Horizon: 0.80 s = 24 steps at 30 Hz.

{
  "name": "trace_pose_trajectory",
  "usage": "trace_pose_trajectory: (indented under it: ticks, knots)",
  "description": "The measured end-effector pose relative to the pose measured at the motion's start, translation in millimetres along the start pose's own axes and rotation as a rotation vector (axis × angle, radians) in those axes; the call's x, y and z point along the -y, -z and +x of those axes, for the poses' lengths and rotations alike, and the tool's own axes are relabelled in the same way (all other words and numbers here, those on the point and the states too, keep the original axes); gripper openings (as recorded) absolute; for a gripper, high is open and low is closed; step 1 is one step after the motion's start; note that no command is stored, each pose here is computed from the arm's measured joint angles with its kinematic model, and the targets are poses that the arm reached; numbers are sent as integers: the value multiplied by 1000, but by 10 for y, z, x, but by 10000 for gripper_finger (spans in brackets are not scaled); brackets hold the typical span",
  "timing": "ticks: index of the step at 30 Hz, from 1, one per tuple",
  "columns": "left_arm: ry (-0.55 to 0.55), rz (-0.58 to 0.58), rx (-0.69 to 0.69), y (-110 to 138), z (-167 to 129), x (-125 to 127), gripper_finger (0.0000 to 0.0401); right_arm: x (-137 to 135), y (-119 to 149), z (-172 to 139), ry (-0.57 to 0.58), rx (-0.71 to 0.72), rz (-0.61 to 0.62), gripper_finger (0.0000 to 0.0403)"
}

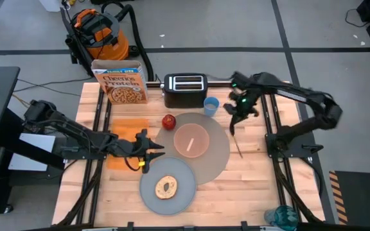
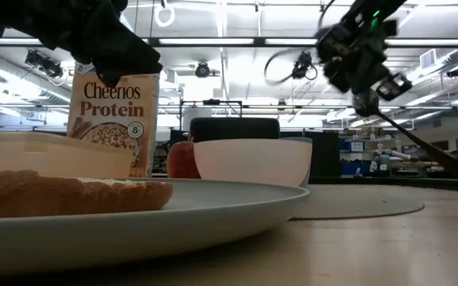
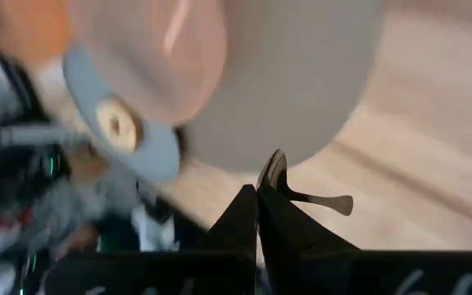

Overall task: Arrange a breakfast setting
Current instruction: Put the black spoon on the gray table mat to the right side of the orange bowl

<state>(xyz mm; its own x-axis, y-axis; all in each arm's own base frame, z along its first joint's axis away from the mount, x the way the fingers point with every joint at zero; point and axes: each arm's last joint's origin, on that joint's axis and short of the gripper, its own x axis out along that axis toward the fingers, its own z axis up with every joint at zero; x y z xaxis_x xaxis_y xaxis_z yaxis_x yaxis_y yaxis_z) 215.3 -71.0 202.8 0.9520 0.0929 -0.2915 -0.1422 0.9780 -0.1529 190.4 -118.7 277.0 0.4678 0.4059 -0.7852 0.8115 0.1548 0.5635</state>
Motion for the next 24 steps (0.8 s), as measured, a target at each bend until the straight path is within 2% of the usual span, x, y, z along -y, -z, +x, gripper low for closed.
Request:
trace_pose_trajectory:
  ticks: [3,5,7,10,14,21,24]
  knots:
    - [25,-8,-16,49,3,66,128,100,157,-242,76,199,115,10]
    - [44,-6,-12,63,1,110,128,183,243,-296,83,275,227,10]
    - [57,-4,-10,69,-8,137,128,263,313,-265,74,282,335,10]
    - [67,0,-11,76,-19,159,128,359,353,-135,90,250,434,10]
    - [85,6,-15,89,-40,197,128,529,261,21,116,215,586,11]
    - [117,16,-21,112,-77,262,128,683,-46,264,70,187,692,11]
    - [129,20,-23,120,-92,286,128,666,-193,358,39,169,688,11]
